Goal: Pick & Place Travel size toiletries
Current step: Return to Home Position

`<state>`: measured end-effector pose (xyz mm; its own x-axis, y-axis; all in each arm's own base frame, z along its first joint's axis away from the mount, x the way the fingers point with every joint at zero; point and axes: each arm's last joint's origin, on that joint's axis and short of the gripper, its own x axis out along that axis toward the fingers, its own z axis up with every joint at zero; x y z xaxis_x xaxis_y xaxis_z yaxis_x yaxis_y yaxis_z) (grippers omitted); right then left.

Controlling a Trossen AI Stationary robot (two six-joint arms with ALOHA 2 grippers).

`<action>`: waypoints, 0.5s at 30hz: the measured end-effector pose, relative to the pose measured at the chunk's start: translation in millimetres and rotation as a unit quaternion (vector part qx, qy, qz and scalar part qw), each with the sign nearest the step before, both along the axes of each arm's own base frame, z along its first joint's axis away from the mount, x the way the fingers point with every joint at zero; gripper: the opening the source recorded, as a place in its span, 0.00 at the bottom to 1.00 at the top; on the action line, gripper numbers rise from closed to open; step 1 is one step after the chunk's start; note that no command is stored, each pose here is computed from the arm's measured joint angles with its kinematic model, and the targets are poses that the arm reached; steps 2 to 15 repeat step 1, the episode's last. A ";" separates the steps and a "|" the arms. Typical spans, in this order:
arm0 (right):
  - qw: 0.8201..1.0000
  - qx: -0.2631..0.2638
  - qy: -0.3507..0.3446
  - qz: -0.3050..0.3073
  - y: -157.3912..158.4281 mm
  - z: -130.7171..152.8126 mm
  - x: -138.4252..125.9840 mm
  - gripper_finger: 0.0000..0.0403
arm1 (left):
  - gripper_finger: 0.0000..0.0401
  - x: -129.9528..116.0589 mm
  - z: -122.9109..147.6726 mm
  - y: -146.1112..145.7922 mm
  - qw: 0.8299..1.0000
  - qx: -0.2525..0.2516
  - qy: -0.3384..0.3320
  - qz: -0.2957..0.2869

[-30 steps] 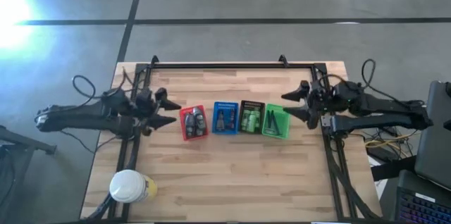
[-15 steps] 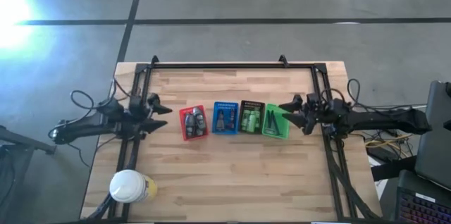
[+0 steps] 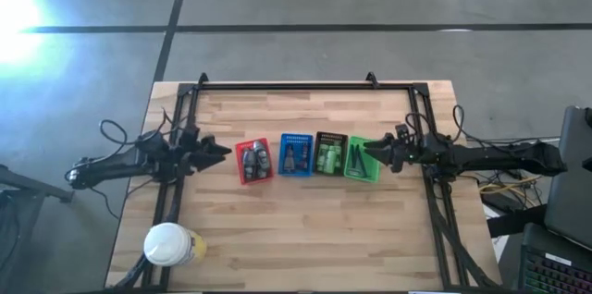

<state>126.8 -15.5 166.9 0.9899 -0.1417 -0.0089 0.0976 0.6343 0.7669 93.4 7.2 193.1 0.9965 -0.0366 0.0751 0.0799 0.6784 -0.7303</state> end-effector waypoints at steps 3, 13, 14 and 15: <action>1.000 -0.002 0.002 0.000 0.0 -0.3 -0.1 0.62 | 0.68 0.2 -0.7 0.0 1.000 -0.011 0.000 -0.001; 1.000 -0.002 0.002 0.000 0.0 -0.3 -0.1 0.62 | 0.68 0.2 -0.7 0.0 1.000 -0.011 0.000 -0.001; 1.000 -0.002 0.002 0.000 0.0 -0.3 -0.1 0.62 | 0.68 0.2 -0.7 0.0 1.000 -0.011 0.000 -0.001; 1.000 -0.002 0.002 0.000 0.0 -0.3 -0.1 0.62 | 0.68 0.2 -0.7 0.0 1.000 -0.011 0.000 -0.001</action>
